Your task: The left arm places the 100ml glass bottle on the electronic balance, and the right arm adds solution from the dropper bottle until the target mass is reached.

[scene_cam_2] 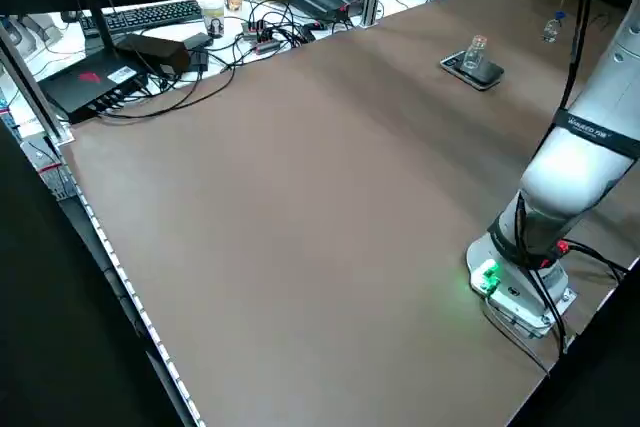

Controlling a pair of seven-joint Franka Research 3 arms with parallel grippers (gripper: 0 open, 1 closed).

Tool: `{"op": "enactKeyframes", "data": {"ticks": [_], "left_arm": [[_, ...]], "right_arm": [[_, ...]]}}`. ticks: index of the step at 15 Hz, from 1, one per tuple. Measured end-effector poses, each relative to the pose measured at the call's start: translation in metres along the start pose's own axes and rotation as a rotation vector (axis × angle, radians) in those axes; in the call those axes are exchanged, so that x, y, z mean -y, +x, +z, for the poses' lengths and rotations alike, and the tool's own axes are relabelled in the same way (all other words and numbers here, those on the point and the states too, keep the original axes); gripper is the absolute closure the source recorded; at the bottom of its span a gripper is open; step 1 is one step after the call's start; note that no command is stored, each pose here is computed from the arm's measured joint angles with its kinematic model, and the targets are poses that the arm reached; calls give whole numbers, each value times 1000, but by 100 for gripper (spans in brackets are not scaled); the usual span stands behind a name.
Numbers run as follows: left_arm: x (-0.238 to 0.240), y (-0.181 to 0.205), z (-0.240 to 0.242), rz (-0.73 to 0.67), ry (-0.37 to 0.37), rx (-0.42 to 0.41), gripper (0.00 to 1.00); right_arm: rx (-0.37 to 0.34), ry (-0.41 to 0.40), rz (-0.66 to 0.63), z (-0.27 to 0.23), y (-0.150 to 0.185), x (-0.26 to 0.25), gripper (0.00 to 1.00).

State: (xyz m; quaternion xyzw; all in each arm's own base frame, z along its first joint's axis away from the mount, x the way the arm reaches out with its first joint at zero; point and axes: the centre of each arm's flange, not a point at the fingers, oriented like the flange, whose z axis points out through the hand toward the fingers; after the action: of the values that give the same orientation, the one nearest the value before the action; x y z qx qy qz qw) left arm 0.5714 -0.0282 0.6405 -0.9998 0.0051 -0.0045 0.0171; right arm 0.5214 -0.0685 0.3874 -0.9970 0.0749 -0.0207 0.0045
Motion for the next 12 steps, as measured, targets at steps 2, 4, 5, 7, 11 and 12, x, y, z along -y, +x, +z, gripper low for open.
{"op": "enactKeyframes", "data": {"ticks": [2, 4, 5, 7, 11, 12], "left_arm": [[0, 0, 0, 0, 0, 0, 0], [0, 0, 0, 0, 0, 0, 0], [0, 0, 0, 0, 0, 0, 0], [0, 0, 0, 0, 0, 1, 0], [0, 0, 0, 0, 0, 1, 0], [0, 0, 0, 0, 0, 1, 0]], "right_arm": [[-16, 0, 0, 1, 0, 0, 95], [-18, 0, -8, 1, 0, 0, 95], [-18, 0, -16, 1, -1, 0, 95], [-17, 0, -23, 1, -3, -1, 95], [-16, -1, -31, 0, -7, -5, 95], [-15, -1, -32, 0, -8, -5, 95]]}}
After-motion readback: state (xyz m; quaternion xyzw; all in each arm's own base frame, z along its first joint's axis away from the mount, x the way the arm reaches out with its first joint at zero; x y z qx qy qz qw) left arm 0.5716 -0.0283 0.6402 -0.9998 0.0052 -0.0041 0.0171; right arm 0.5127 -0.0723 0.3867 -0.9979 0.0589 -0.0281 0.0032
